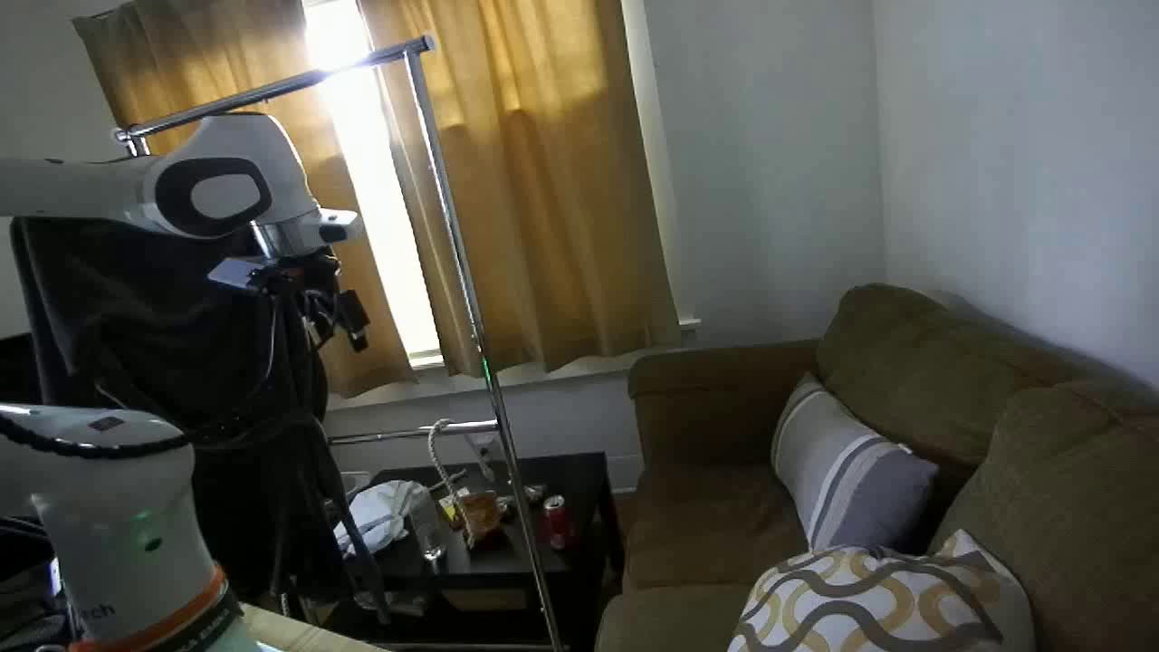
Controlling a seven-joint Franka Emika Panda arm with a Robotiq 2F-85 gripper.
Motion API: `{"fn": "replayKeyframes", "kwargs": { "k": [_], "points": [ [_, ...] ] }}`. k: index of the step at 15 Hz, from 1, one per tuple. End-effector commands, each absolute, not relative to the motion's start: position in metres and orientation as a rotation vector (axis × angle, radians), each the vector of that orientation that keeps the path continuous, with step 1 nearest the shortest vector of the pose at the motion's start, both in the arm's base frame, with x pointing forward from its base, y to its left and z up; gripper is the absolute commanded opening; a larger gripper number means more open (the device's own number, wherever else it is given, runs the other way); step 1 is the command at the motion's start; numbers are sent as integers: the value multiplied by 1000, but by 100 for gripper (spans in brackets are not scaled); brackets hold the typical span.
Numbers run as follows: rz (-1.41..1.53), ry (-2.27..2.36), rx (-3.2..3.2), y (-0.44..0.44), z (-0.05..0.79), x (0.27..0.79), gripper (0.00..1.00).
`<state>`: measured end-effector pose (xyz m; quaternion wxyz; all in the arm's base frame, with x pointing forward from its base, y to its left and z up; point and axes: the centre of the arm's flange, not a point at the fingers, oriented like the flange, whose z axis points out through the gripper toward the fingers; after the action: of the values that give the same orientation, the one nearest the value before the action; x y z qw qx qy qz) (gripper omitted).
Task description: Move the piece of rope to the top metal rod
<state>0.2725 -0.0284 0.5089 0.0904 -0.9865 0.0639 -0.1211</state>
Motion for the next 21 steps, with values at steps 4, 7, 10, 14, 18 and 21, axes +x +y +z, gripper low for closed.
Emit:
{"fn": "replayKeyframes", "kwargs": {
  "k": [4,7,10,14,18,21],
  "points": [
    [-360,190,-2932,-28,509,273,100],
    [-360,190,-2932,-28,509,273,100],
    [-360,190,-2932,-28,509,273,100],
    [-231,247,-2919,-42,487,304,100],
    [-76,205,-2947,-43,446,355,100],
    [-74,8,-2972,-28,413,390,100]
  ]
}}
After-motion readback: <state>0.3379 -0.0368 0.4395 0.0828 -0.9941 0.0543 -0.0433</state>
